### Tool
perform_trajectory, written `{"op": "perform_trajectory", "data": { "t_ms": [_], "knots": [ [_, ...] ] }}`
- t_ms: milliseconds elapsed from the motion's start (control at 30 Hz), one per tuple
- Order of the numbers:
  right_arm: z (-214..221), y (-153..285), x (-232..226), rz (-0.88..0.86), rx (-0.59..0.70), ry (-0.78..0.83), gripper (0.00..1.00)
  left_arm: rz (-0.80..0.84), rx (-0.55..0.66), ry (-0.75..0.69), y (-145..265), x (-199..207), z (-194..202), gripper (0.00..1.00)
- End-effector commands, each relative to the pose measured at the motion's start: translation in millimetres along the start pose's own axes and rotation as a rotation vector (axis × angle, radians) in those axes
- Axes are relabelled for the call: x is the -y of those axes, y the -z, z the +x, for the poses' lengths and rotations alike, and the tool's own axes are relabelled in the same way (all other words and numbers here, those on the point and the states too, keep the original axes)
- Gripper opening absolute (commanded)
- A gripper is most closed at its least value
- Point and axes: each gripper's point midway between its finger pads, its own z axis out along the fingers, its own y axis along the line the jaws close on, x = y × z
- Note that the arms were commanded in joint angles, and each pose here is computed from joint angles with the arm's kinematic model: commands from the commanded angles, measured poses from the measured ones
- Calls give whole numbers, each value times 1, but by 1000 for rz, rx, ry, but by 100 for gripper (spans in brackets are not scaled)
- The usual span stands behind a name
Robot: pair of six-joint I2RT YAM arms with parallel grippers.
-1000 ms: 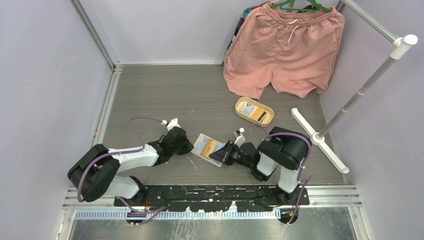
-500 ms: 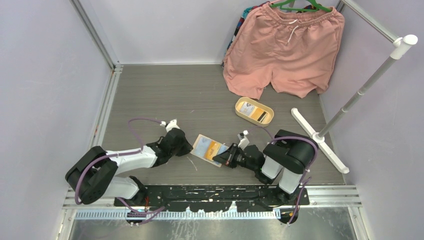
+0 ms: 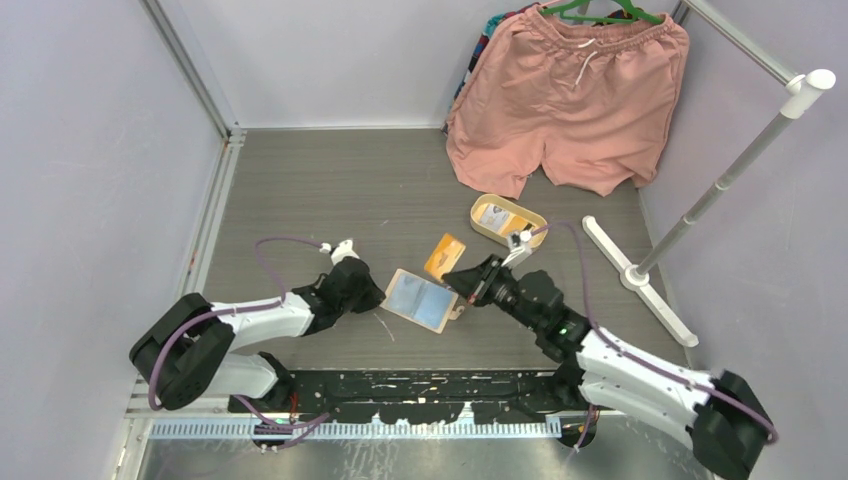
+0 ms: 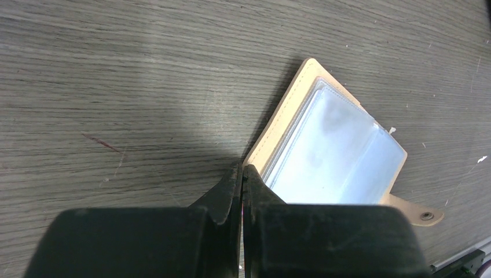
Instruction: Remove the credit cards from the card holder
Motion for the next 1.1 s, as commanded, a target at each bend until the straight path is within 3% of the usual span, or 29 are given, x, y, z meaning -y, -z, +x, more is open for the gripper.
{"op": "perform_trajectory", "data": {
  "t_ms": [0, 433, 733, 1067],
  "knots": [
    [-37, 22, 32, 233, 50, 114, 1, -47, -12, -18, -2, -14, 7, 0],
    [-117, 25, 70, 290, 22, 15, 1, -26, -5, -34, -3, -1, -1, 0],
    [-181, 14, 109, 307, 107, -86, 1, -28, -8, -43, -3, -1, -1, 0],
    [-199, 13, 146, 359, 162, -165, 1, -35, -8, -41, -4, -6, 2, 0]
  ]
}}
